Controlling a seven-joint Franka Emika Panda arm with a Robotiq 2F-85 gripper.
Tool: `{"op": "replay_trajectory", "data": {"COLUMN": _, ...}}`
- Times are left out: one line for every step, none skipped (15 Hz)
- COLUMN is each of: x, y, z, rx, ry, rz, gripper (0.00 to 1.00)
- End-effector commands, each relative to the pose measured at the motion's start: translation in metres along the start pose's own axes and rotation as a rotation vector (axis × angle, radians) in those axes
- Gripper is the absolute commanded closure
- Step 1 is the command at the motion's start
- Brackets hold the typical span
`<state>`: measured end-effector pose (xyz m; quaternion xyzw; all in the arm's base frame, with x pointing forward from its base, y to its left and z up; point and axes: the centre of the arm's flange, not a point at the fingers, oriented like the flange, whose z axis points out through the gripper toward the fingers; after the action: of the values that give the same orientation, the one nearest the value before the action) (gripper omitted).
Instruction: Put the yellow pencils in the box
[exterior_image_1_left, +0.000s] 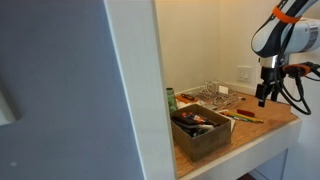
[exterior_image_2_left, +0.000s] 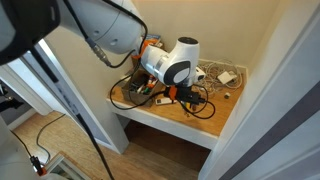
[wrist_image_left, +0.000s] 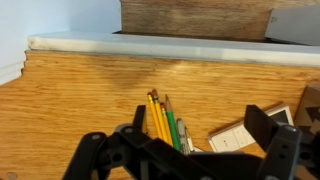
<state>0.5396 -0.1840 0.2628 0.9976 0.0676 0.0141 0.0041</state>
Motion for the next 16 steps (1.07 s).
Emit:
{"op": "replay_trajectory", "data": {"x": -0.001, "y": -0.002, "z": 0.003, "rx": -0.017, "ry": 0.007, "rz": -0.002, "gripper": 0.0}}
{"op": "replay_trajectory", "data": {"x": 0.003, "y": -0.001, "z": 0.007, "rx": -0.009, "ry": 0.021, "rz": -0.024, "gripper": 0.0}}
{"op": "replay_trajectory", "data": {"x": 0.007, "y": 0.001, "z": 0.013, "rx": -0.045, "ry": 0.027, "rz": -0.025, "gripper": 0.0}}
{"op": "replay_trajectory", "data": {"x": 0.011, "y": 0.002, "z": 0.018, "rx": -0.073, "ry": 0.042, "rz": -0.024, "gripper": 0.0}}
{"op": "replay_trajectory", "data": {"x": 0.013, "y": 0.004, "z": 0.022, "rx": -0.09, "ry": 0.046, "rz": -0.033, "gripper": 0.0}}
{"op": "replay_trajectory", "data": {"x": 0.015, "y": 0.005, "z": 0.029, "rx": -0.109, "ry": 0.055, "rz": -0.04, "gripper": 0.0}}
{"op": "replay_trajectory", "data": {"x": 0.017, "y": 0.006, "z": 0.035, "rx": -0.127, "ry": 0.063, "rz": -0.047, "gripper": 0.0}}
{"op": "replay_trajectory", "data": {"x": 0.019, "y": 0.008, "z": 0.042, "rx": -0.145, "ry": 0.068, "rz": -0.053, "gripper": 0.0}}
{"op": "replay_trajectory", "data": {"x": 0.02, "y": 0.009, "z": 0.048, "rx": -0.155, "ry": 0.071, "rz": -0.058, "gripper": 0.0}}
{"op": "replay_trajectory", "data": {"x": 0.021, "y": 0.01, "z": 0.055, "rx": -0.165, "ry": 0.073, "rz": -0.066, "gripper": 0.0}}
{"op": "replay_trajectory", "data": {"x": 0.022, "y": 0.012, "z": 0.061, "rx": -0.173, "ry": 0.073, "rz": -0.07, "gripper": 0.0}}
{"op": "replay_trajectory", "data": {"x": 0.023, "y": 0.013, "z": 0.067, "rx": -0.176, "ry": 0.07, "rz": -0.074, "gripper": 0.0}}
{"op": "replay_trajectory", "data": {"x": 0.025, "y": 0.015, "z": 0.072, "rx": -0.176, "ry": 0.069, "rz": -0.077, "gripper": 0.07}}
{"op": "replay_trajectory", "data": {"x": 0.026, "y": 0.016, "z": 0.077, "rx": -0.175, "ry": 0.069, "rz": -0.079, "gripper": 0.17}}
{"op": "replay_trajectory", "data": {"x": 0.028, "y": 0.018, "z": 0.08, "rx": -0.174, "ry": 0.068, "rz": -0.08, "gripper": 0.28}}
{"op": "replay_trajectory", "data": {"x": 0.029, "y": 0.02, "z": 0.083, "rx": -0.173, "ry": 0.064, "rz": -0.08, "gripper": 0.36}}
